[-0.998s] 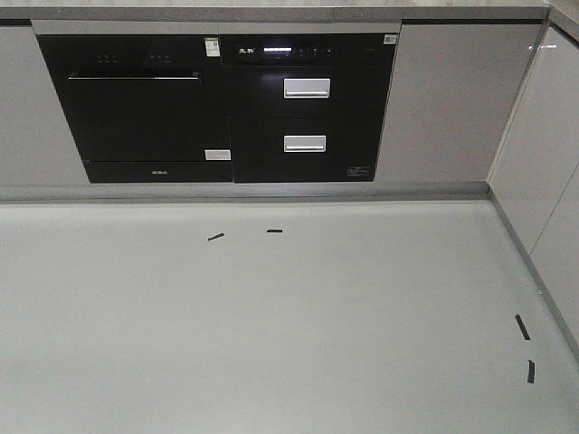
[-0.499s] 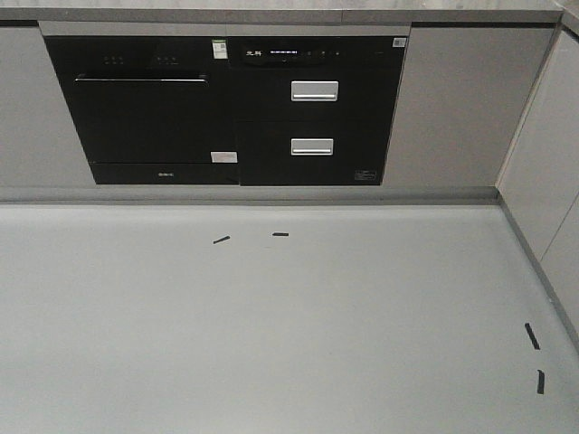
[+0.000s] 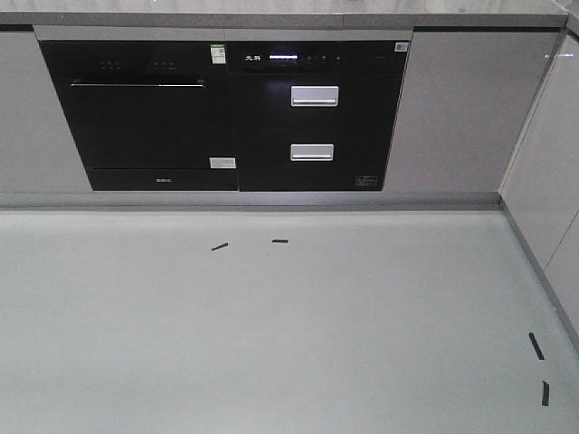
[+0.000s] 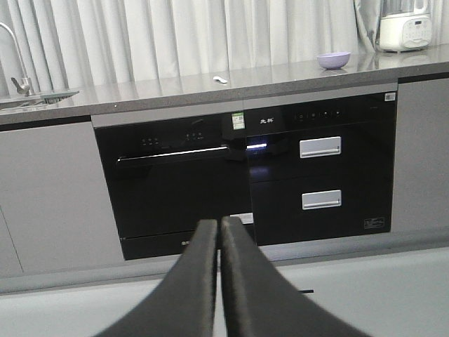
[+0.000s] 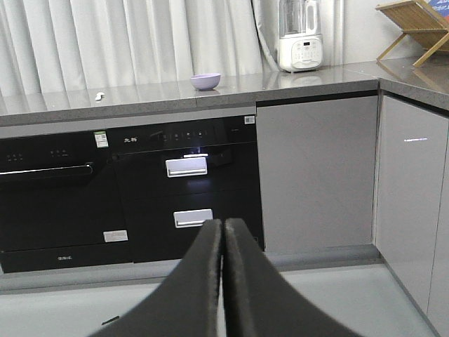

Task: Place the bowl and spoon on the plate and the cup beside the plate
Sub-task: 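Drive the base toward the countertop with the spoon and bowl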

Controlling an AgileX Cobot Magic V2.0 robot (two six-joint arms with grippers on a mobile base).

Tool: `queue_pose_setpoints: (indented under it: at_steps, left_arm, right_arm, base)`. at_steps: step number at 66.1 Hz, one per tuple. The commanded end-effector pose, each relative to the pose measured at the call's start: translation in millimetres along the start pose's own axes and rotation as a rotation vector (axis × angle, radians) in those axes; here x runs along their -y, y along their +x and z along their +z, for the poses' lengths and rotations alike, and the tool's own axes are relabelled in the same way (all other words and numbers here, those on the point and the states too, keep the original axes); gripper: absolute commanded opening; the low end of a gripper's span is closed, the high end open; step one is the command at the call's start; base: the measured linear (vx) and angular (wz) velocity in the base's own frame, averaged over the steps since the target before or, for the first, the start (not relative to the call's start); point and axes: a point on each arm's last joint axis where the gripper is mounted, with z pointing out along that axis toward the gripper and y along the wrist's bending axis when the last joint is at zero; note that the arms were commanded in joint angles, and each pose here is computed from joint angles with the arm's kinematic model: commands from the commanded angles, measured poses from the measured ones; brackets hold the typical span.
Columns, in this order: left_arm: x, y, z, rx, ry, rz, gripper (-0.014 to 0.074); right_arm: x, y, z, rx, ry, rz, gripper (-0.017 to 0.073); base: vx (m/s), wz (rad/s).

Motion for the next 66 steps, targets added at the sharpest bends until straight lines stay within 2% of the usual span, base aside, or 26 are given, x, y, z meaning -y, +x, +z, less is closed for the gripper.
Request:
queue_pose_setpoints:
  at_steps: [1,66]
  left_arm:
    - [-0.5,3.1,0.0,0.053,-0.006,-0.018,-0.0006]
    - [-0.5,3.1,0.0,0.053,-0.006,-0.018,-0.0006]
  right_arm:
    - [-0.3,-2.4,-0.7,0.075,-0.003,-0.002,-0.0005]
    - [-0.3,-2.3,-0.7,0.073,-0.003,-0.002,-0.0005]
  base:
    - [0.10,-0.04]
    - [0.12,-0.03]
